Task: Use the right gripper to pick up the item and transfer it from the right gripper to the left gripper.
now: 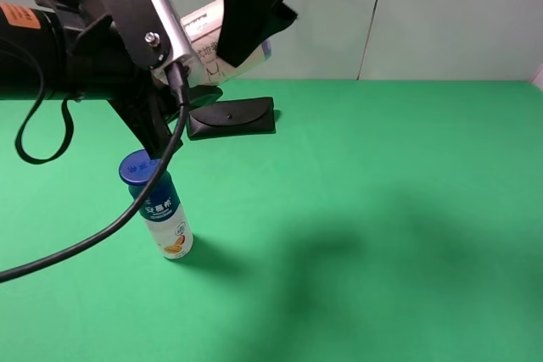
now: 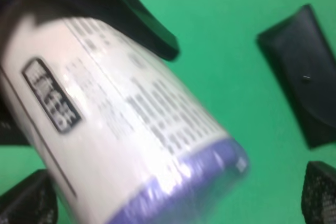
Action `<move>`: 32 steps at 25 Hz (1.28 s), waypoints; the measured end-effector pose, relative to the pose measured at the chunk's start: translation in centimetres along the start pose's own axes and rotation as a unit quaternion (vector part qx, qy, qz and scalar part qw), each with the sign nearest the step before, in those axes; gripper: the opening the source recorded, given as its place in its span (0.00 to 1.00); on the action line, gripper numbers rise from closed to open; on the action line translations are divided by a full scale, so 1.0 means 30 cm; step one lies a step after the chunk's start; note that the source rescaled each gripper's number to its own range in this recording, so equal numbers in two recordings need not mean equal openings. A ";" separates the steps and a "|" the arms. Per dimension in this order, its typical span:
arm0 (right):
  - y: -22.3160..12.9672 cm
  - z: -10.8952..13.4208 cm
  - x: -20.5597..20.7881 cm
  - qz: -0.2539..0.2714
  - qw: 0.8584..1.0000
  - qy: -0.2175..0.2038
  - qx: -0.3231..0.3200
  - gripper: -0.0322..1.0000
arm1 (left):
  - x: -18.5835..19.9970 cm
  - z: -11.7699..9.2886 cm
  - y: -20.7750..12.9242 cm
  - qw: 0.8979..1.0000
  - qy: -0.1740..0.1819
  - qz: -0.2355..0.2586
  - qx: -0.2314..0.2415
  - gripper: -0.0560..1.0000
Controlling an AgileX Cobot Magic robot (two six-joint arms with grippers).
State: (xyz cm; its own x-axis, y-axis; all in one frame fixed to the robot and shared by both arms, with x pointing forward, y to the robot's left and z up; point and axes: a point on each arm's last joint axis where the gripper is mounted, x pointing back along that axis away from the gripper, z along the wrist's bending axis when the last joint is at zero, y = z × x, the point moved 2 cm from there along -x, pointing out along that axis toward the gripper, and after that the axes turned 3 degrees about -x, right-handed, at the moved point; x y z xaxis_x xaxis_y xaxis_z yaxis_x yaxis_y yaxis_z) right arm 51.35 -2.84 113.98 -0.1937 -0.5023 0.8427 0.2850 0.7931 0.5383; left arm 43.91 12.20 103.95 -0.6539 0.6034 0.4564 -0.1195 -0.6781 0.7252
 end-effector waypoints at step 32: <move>-0.500 0.183 0.249 0.067 0.975 -0.145 -0.156 1.00 | 0.000 -0.003 -0.002 1.000 -0.004 0.002 0.001 0.05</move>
State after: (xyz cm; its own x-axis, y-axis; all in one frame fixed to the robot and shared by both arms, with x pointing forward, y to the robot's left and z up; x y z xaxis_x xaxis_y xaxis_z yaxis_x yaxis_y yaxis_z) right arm 40.48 -16.59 112.15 -0.3787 -0.2472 0.8919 0.5895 0.6785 0.4384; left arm 43.85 12.20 103.87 -0.6488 0.6035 0.4635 -0.1149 -0.6798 0.7244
